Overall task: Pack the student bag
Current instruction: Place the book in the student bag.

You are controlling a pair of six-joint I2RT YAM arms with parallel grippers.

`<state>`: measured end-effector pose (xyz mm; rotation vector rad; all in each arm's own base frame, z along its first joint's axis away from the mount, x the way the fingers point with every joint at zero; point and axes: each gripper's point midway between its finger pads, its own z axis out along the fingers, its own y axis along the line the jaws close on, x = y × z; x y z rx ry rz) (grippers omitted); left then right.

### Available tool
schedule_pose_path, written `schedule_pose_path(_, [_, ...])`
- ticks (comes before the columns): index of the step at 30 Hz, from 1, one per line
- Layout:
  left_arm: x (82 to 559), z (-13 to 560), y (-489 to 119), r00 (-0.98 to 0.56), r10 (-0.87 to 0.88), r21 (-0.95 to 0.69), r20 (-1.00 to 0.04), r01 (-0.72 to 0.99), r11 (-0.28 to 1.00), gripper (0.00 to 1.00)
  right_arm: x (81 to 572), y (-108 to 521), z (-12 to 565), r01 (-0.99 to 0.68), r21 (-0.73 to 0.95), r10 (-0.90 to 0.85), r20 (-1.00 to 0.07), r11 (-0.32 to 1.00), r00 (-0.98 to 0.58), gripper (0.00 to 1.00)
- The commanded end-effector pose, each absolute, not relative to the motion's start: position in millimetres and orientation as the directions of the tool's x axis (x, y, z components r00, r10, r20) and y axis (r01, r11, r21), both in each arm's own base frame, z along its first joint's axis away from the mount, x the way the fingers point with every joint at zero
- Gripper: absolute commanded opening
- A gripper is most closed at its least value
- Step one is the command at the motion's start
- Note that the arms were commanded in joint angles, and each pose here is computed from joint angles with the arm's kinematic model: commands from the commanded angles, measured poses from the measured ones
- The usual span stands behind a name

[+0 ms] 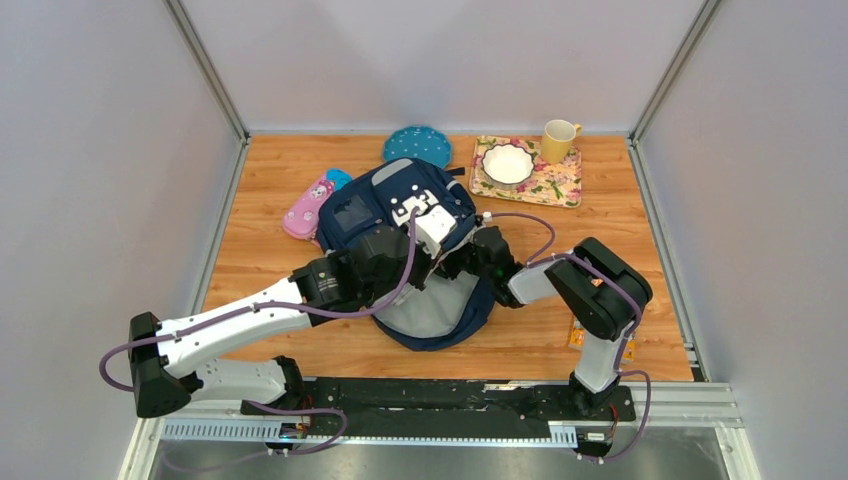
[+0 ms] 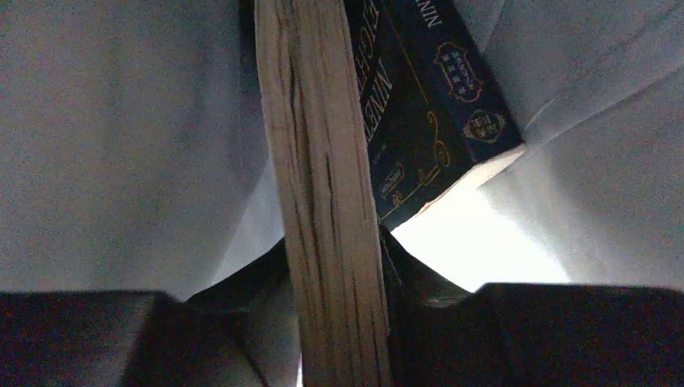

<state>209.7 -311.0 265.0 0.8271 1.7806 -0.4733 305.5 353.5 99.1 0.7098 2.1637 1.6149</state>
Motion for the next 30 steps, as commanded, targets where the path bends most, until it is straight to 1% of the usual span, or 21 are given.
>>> schedule_pose_path(1, [213,316,-314,-0.124,0.132,0.004,-0.983,0.713,0.702,0.00,305,358,108,0.119,0.973,0.567,-0.016,0.199,-0.823,0.41])
schedule_pose_path(2, [213,316,-313,-0.122,0.128,0.004,-0.984,0.711,0.703,0.00,302,355,100,0.129,0.966,0.566,-0.020,0.223,-0.824,0.45])
schedule_pose_path(3, [213,315,-313,-0.121,0.129,0.005,-0.984,0.711,0.704,0.00,299,352,106,0.110,0.967,0.566,-0.040,0.229,-0.824,0.52])
schedule_pose_path(4, [214,314,-313,-0.122,0.132,0.007,-0.984,0.708,0.706,0.00,293,347,99,0.116,0.960,0.562,-0.049,0.254,-0.826,0.57])
schedule_pose_path(5, [214,313,-314,-0.122,0.136,0.009,-0.983,0.710,0.704,0.00,289,342,93,0.116,0.950,0.555,-0.069,0.291,-0.829,0.59])
schedule_pose_path(6, [214,313,-314,-0.122,0.136,0.009,-0.983,0.711,0.703,0.00,286,339,100,0.098,0.949,0.555,-0.089,0.299,-0.827,0.68])
schedule_pose_path(7, [214,312,-314,-0.123,0.137,0.009,-0.983,0.710,0.704,0.00,282,336,97,0.098,0.942,0.548,-0.099,0.320,-0.830,0.70])
schedule_pose_path(8, [214,312,-313,-0.123,0.137,0.009,-0.983,0.710,0.704,0.00,278,330,89,0.112,0.925,0.541,-0.111,0.362,-0.834,0.71])
schedule_pose_path(10, [214,311,-314,-0.123,0.141,0.012,-0.982,0.709,0.705,0.00,272,327,96,0.096,0.924,0.537,-0.129,0.371,-0.833,0.73])
schedule_pose_path(12, [214,312,-313,-0.121,0.137,0.010,-0.983,0.710,0.704,0.00,266,318,90,0.108,0.909,0.545,-0.143,0.403,-0.826,0.74])
schedule_pose_path(13, [214,312,-314,-0.122,0.136,0.009,-0.983,0.709,0.706,0.00,263,317,96,0.099,0.911,0.544,-0.150,0.401,-0.826,0.74])
schedule_pose_path(17, [214,311,-313,-0.124,0.133,0.006,-0.983,0.707,0.707,0.00,256,310,88,0.134,0.887,0.540,-0.143,0.441,-0.829,0.73])
schedule_pose_path(19, [213,312,-314,-0.125,0.125,-0.001,-0.984,0.711,0.703,0.00,255,312,88,0.135,0.886,0.533,-0.140,0.443,-0.834,0.61])
schedule_pose_path(20, [213,311,-315,-0.129,0.126,-0.004,-0.984,0.713,0.702,0.00,254,313,85,0.144,0.882,0.530,-0.134,0.449,-0.837,0.51])
schedule_pose_path(21, [213,309,-315,-0.134,0.126,-0.007,-0.983,0.713,0.701,0.00,256,316,88,0.140,0.886,0.526,-0.129,0.441,-0.841,0.34])
schedule_pose_path(23, [212,310,-316,-0.135,0.122,-0.012,-0.983,0.717,0.697,0.00,259,320,93,0.144,0.895,0.531,-0.115,0.422,-0.840,0.19])
schedule_pose_path(24, [212,310,-317,-0.137,0.121,-0.014,-0.983,0.718,0.696,0.00,262,325,98,0.134,0.903,0.527,-0.114,0.409,-0.842,0.07])
schedule_pose_path(26, [211,309,-318,-0.140,0.120,-0.017,-0.983,0.720,0.693,0.00,269,332,108,0.121,0.912,0.527,-0.114,0.391,-0.842,0.00])
schedule_pose_path(27, [211,310,-318,-0.141,0.117,-0.021,-0.983,0.720,0.694,0.00,274,336,108,0.117,0.911,0.526,-0.120,0.396,-0.842,0.00])
schedule_pose_path(28, [211,309,-318,-0.143,0.115,-0.024,-0.983,0.721,0.693,0.00,285,348,125,0.079,0.923,0.524,-0.142,0.377,-0.840,0.00])
schedule_pose_path(30, [210,310,-320,-0.145,0.112,-0.028,-0.983,0.723,0.690,0.00,295,358,127,0.079,0.913,0.513,-0.151,0.400,-0.845,0.00])
